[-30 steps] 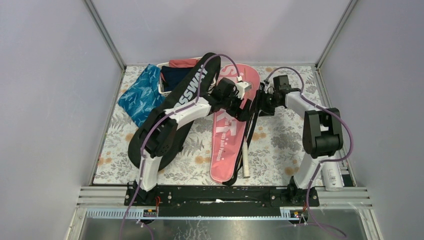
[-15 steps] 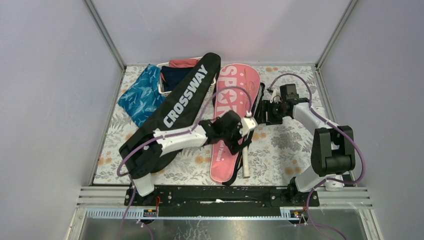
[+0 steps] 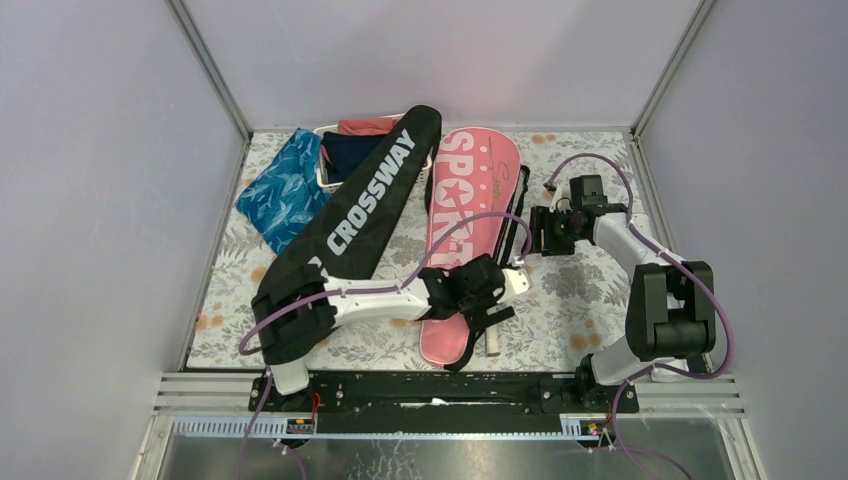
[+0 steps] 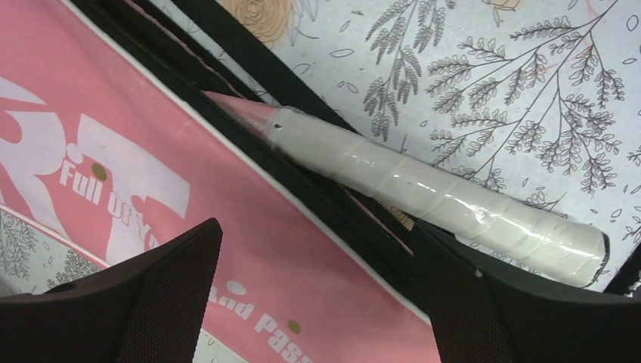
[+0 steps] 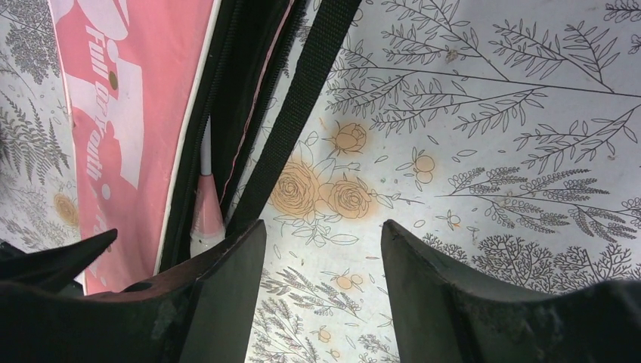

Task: Pack up the badminton gear
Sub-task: Place the racket in the racket bag.

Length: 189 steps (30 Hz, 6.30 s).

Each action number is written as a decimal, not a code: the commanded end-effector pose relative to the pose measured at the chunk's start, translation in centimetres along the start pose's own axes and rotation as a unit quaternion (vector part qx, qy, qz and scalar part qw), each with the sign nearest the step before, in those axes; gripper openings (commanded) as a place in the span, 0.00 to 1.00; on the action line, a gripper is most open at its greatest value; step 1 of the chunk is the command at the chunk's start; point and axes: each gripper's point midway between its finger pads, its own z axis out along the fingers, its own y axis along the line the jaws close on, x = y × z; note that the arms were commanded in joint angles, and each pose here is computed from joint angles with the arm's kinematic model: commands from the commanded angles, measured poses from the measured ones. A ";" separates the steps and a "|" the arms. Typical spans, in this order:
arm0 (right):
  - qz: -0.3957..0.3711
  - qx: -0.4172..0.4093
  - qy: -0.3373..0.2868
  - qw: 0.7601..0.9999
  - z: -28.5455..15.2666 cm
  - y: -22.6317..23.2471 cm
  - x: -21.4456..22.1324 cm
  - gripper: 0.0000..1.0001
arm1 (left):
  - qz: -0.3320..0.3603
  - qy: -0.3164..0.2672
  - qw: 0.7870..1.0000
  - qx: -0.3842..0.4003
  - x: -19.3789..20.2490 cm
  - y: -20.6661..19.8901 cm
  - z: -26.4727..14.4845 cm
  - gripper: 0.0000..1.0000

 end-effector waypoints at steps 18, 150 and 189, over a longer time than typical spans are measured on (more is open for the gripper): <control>0.000 -0.012 -0.007 1.000 -0.4 -0.1 0.0 0.63 | 0.028 0.019 0.997 -0.068 0.3 0.7 0.7 0.62; 0.109 -0.287 0.038 0.951 9.2 14.0 -1.6 0.00 | 0.168 0.116 0.938 0.280 10.5 -7.9 -6.7 0.00; 0.142 -0.298 0.046 0.943 8.3 15.3 -2.8 0.00 | 0.260 0.120 0.926 0.247 10.6 -8.7 -5.4 0.00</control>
